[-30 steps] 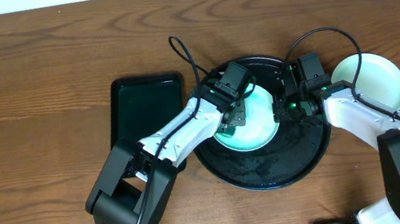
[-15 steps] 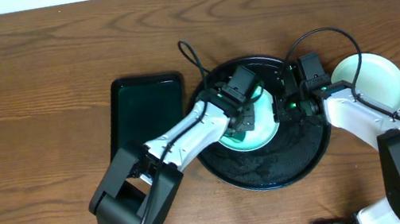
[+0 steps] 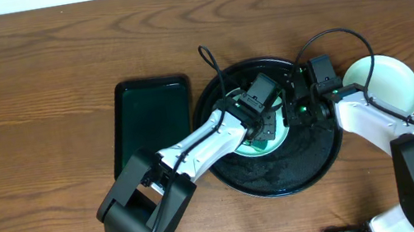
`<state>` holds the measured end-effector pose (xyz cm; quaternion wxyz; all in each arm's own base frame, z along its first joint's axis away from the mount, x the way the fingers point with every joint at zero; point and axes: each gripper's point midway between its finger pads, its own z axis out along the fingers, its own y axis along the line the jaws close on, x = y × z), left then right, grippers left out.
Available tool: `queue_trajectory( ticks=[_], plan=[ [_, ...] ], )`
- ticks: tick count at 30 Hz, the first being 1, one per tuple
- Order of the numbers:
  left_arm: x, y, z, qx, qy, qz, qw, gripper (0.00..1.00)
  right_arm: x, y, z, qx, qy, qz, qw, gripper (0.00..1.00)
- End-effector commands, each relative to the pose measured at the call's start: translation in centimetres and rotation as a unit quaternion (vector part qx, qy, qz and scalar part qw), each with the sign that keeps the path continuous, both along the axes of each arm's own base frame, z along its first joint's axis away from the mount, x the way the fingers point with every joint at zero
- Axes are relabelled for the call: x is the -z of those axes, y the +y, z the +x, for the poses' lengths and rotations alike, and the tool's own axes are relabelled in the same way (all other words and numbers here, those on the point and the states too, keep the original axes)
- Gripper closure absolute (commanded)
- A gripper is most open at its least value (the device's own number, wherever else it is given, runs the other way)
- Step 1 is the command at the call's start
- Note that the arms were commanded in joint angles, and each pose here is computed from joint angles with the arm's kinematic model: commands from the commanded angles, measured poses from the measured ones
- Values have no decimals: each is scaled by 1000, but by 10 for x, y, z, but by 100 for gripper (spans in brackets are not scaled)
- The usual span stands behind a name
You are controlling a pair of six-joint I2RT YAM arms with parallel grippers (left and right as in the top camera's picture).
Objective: Clean dirty plates on tray and stack at the side
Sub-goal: 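Scrub the sponge around the plate's lower area with the left gripper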
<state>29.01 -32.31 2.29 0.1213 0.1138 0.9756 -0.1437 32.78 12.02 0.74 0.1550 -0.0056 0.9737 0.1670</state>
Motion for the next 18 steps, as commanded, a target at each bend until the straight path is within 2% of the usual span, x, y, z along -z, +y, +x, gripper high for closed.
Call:
queue_trajectory(
  ticks=[1, 7, 18],
  plan=[
    [-24, -11, 7, 2, -16, -32, 999, 92, 2, 6, -4, -17, 2, 4, 1000, 99],
    [-47, -5, 22, -17, -64, -30, 997, 92, 2, 6, -4, -17, 2, 4, 1000, 99],
    [-43, -9, 24, -59, -50, -52, 996, 92, 2, 6, -4, -17, 2, 4, 1000, 99]
  ],
)
